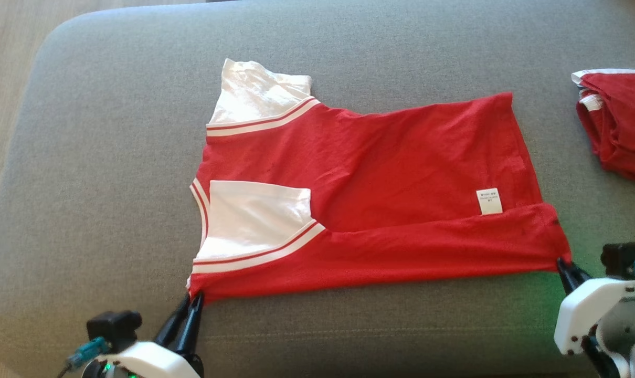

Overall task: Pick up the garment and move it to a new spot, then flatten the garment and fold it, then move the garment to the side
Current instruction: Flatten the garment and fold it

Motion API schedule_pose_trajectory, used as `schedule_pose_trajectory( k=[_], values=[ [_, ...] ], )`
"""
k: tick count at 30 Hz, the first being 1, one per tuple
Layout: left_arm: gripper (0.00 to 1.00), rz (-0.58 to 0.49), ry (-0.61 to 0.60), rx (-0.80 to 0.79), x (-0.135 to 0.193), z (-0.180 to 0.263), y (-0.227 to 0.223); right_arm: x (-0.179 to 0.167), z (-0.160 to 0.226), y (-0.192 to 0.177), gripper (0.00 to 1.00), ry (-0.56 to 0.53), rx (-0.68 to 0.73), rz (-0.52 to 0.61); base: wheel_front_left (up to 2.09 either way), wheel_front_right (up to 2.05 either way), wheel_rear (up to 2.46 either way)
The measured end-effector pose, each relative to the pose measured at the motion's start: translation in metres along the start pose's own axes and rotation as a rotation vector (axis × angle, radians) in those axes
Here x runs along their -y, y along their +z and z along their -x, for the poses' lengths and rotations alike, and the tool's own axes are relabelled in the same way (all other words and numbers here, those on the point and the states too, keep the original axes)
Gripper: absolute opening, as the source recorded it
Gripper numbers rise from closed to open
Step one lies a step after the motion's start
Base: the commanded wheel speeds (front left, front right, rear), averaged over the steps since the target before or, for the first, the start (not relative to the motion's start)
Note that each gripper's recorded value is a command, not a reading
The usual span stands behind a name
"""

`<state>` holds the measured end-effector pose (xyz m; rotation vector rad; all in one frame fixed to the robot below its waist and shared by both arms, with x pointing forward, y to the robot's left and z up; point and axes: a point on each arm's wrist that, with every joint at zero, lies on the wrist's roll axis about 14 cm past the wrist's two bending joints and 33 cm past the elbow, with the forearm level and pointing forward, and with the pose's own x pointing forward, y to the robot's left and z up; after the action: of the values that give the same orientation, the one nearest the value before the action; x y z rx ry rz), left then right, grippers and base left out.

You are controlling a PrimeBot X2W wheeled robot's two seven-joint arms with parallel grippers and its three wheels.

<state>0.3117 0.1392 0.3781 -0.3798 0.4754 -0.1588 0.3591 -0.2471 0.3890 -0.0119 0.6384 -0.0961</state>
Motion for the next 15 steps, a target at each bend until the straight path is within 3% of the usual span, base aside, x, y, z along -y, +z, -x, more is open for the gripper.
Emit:
schedule_pose_trajectory(
  k=[2,9,15],
  values=[
    [1.00,0.008,0.002,0.004,0.000,-0.001,0.001,0.001,0.000,0.004,1.00,-0.005,0.011,0.004,0.00,0.00,0.00],
    [1.00,0.007,0.020,0.076,-0.002,-0.007,0.029,0.009,0.006,0.041,1.00,-0.035,0.128,0.017,0.00,0.00,0.00],
    [1.00,-0.132,-0.038,0.183,0.004,-0.046,0.100,-0.016,-0.005,0.092,1.00,0.018,0.279,0.029,0.00,0.00,0.00]
  ],
)
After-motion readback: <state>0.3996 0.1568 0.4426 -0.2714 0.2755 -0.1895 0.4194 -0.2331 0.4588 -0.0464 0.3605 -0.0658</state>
